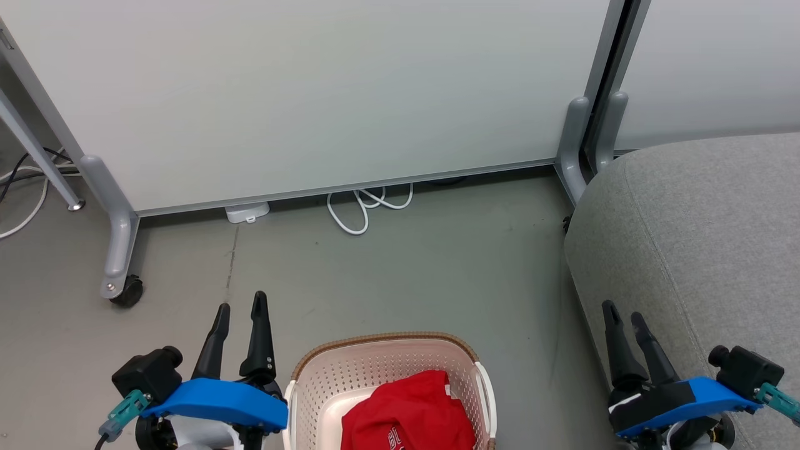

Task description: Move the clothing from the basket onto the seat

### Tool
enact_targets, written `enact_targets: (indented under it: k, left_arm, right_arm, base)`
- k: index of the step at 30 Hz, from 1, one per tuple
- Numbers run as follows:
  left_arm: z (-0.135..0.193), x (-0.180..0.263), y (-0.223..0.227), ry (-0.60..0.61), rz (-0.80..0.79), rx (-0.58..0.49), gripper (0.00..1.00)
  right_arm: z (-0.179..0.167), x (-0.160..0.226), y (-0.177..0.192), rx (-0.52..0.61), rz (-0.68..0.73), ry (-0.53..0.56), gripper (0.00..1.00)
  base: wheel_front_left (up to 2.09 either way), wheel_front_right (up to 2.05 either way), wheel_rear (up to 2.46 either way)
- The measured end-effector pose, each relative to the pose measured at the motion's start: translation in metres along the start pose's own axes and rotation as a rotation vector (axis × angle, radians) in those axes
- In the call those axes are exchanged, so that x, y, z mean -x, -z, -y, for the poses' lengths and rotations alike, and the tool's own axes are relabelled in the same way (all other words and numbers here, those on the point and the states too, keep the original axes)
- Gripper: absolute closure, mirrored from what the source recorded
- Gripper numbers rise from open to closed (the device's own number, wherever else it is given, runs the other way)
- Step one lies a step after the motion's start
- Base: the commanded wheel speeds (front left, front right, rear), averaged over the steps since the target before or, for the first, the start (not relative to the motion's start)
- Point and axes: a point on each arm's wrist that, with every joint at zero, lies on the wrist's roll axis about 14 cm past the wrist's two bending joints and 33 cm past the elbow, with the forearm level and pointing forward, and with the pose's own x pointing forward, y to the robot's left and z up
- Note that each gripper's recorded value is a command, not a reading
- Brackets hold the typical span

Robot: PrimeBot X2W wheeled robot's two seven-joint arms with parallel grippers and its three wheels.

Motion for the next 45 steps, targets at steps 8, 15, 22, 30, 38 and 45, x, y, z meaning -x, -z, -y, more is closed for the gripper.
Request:
enact_targets:
  k: [8,15,22,30,38,45]
  left_arm:
    - [0.004,-0.001,0.002,0.017,0.001,-0.075,0.0]
    - [0.007,-0.001,0.003,0.032,0.005,-0.133,0.0]
    - [0.01,-0.002,0.004,0.047,0.009,-0.184,0.0]
    - [0.012,-0.002,0.005,0.055,0.017,-0.224,0.0]
    - [0.015,-0.003,0.004,0.063,0.027,-0.262,0.0]
    - [0.017,-0.003,0.003,0.074,0.037,-0.286,0.0]
  right_arm:
    - [-0.004,-0.001,0.0,0.09,0.002,-0.019,0.0]
    - [-0.008,-0.002,0.001,0.154,0.0,-0.036,0.0]
    - [-0.011,-0.004,0.0,0.215,0.006,-0.051,0.0]
    - [-0.013,-0.004,0.0,0.277,0.014,-0.064,0.0]
    - [-0.015,-0.005,-0.001,0.333,0.018,-0.076,0.0]
    - [-0.017,-0.005,0.0,0.378,0.02,-0.088,0.0]
  base:
    - [0.0,0.0,0.0]
    - [0.0,0.0,0.0]
    - [0.0,0.0,0.0]
    - [0.0,0.0,0.0]
    - [0.0,0.0,0.0]
    - [0.0,0.0,0.0]
